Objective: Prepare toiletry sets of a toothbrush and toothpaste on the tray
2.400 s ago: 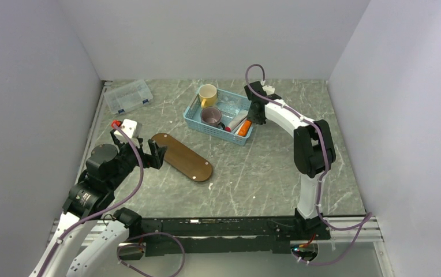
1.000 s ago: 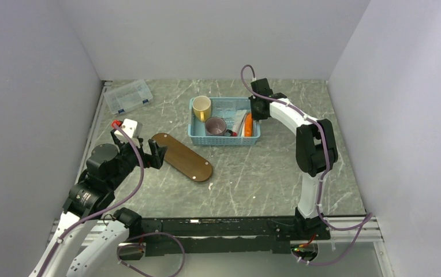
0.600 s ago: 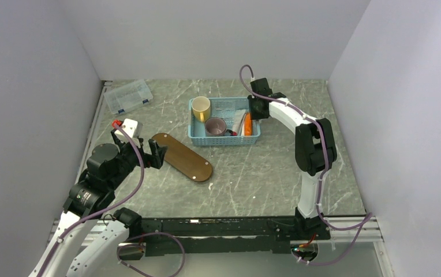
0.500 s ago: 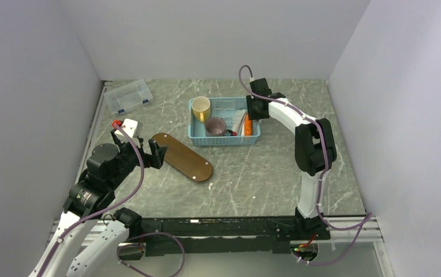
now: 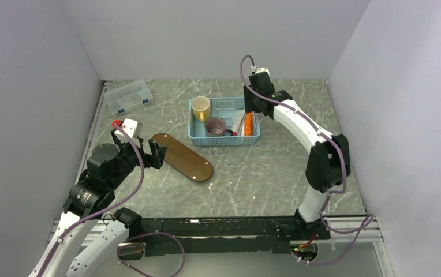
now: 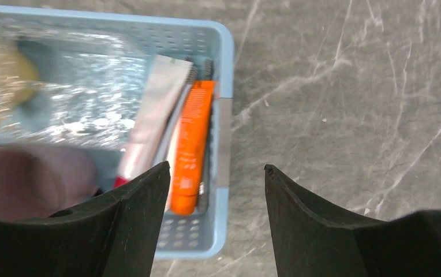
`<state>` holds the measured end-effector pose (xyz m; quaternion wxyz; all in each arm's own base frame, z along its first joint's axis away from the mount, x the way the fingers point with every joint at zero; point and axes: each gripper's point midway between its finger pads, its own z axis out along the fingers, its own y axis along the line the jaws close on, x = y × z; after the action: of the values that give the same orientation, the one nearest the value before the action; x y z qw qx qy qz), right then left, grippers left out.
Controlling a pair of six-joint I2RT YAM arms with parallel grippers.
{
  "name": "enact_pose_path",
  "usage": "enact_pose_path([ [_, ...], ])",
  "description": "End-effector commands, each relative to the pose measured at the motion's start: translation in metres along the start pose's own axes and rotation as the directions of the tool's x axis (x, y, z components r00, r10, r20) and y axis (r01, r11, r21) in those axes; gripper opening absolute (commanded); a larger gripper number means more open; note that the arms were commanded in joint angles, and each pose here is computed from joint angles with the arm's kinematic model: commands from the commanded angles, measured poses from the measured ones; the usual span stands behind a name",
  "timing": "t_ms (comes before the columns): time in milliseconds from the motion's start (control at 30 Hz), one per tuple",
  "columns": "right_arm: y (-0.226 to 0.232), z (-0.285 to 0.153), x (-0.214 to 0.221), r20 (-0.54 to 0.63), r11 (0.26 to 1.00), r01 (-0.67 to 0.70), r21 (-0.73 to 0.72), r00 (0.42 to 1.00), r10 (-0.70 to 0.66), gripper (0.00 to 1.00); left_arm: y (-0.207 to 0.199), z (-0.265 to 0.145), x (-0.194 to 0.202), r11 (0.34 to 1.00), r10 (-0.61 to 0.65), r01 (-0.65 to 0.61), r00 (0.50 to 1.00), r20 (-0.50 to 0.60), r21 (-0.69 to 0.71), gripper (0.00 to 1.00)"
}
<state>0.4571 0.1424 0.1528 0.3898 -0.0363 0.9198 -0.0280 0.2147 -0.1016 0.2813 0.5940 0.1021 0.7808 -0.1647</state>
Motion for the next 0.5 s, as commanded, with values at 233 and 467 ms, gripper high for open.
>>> enact_pose_path([
  [233, 0.066, -0.122, 0.022, 0.112, 0.978, -0.074, -0.196, 0.989, 0.097, 0.64, 0.013, 0.01, 0.006, 0.996, -0.031, 0.027, 0.998, -0.051, -0.086, 0.99],
  [467, 0.105, -0.155, 0.086, 0.014, 0.934, -0.186, -0.304, 0.98, 0.2, 0.63, 0.024, 0.016, 0.017, 0.987, -0.041, 0.021, 0.992, -0.12, -0.161, 0.99],
])
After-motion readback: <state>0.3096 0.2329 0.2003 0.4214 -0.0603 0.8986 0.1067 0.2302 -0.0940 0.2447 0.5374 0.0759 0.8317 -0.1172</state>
